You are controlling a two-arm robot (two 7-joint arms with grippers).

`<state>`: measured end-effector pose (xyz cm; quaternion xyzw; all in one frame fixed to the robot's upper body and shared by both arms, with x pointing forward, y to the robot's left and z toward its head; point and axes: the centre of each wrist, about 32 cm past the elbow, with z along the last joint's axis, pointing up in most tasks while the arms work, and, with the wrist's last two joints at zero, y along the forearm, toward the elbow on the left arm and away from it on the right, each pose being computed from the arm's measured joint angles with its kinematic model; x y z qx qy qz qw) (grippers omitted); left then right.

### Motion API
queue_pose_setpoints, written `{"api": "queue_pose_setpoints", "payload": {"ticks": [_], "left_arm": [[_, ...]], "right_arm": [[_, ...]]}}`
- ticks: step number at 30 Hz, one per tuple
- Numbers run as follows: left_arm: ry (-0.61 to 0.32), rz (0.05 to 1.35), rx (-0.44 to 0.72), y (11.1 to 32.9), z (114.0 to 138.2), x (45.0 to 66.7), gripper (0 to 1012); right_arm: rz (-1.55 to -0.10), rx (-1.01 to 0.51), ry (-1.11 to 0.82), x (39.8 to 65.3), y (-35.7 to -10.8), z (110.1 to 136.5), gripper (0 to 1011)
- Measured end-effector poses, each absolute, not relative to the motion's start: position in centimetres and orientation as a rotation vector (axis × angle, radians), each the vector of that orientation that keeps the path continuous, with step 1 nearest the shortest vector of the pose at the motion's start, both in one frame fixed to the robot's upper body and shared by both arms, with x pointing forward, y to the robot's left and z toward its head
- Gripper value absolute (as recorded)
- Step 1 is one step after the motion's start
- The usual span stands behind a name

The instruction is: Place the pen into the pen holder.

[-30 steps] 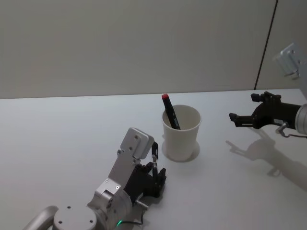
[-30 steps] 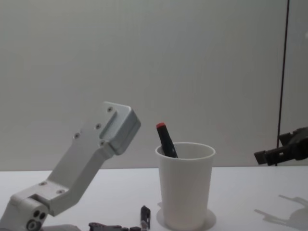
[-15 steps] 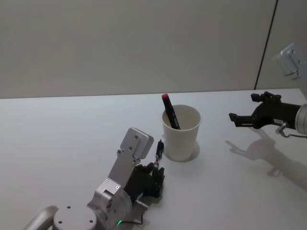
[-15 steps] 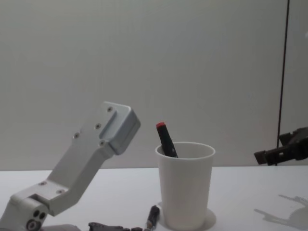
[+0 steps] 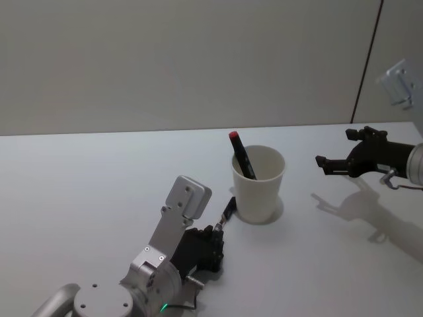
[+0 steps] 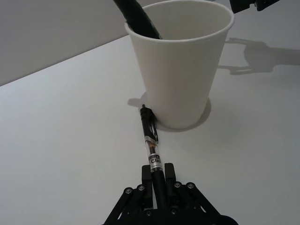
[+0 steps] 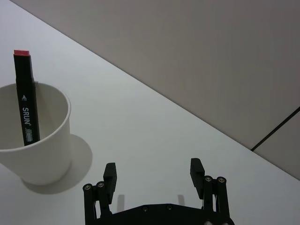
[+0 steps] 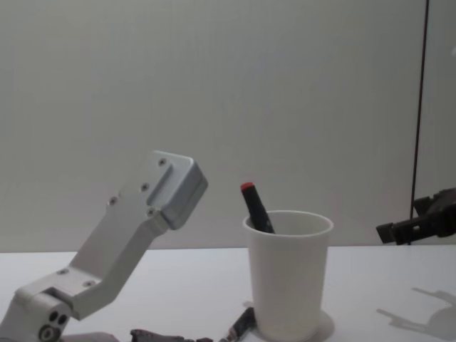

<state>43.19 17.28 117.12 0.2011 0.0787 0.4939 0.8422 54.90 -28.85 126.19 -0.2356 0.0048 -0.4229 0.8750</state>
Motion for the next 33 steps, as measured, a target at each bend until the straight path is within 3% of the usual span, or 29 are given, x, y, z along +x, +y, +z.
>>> {"api": "queue_pose_setpoints", "payload": {"ticks": [33], "left_arm": [[0.165, 1.043, 0.426, 17.31, 117.11, 43.18, 138]], "right_arm": [[-0.883, -0.492, 0.01, 54.89, -28.84, 126.19, 1000]]}}
